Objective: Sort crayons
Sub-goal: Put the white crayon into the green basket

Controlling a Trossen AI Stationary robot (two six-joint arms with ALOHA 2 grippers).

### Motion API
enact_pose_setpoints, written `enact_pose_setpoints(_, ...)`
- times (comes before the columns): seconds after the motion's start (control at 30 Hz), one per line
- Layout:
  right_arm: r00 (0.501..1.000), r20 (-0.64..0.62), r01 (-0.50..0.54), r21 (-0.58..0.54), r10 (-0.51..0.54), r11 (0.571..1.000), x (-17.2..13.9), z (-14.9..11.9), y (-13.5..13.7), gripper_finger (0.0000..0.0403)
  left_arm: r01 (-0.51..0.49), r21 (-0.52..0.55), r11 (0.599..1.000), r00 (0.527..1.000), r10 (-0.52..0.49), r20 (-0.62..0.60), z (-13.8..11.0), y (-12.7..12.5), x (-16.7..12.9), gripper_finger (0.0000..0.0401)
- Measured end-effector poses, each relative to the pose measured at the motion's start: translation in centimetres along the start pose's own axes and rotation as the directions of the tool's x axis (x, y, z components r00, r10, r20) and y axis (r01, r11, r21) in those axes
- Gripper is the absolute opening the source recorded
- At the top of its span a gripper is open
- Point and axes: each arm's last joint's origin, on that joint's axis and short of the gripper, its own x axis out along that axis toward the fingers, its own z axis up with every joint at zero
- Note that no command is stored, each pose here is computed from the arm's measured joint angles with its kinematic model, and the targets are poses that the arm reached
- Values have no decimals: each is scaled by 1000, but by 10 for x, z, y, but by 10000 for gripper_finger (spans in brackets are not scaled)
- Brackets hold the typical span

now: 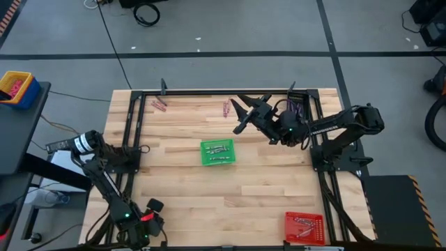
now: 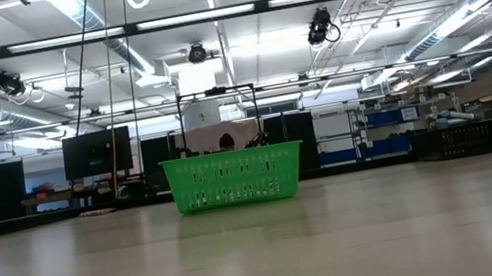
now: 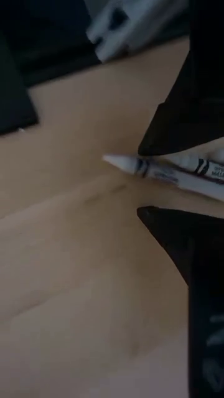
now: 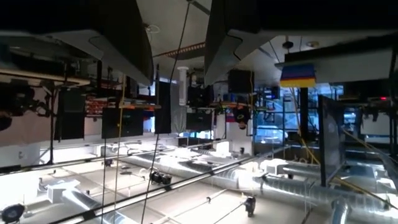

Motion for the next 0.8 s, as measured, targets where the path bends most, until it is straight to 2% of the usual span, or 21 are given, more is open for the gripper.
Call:
enact_pose_setpoints(0.2, 999, 11, -32, 2, 32, 999, 0, 1, 1, 147, -63, 30, 998, 998, 63, -6, -4, 3, 0, 104)
enact_pose_setpoints(0.47, 999, 15, -44, 2, 44, 999, 0, 1, 2, 147, -80, 73, 994, 997, 81, -6, -3, 6, 1, 32)
enact_pose_setpoints(0.7, 999, 14, -43, 2, 43, 999, 0, 1, 2, 147, -76, 65, 995, 997, 78, -20, 4, 17, 0, 40)
enact_pose_setpoints(0.8, 999, 14, -43, 2, 43, 999, 0, 1, 2, 147, -131, 81, 988, 990, 135, -42, 3, 29, -8, 42)
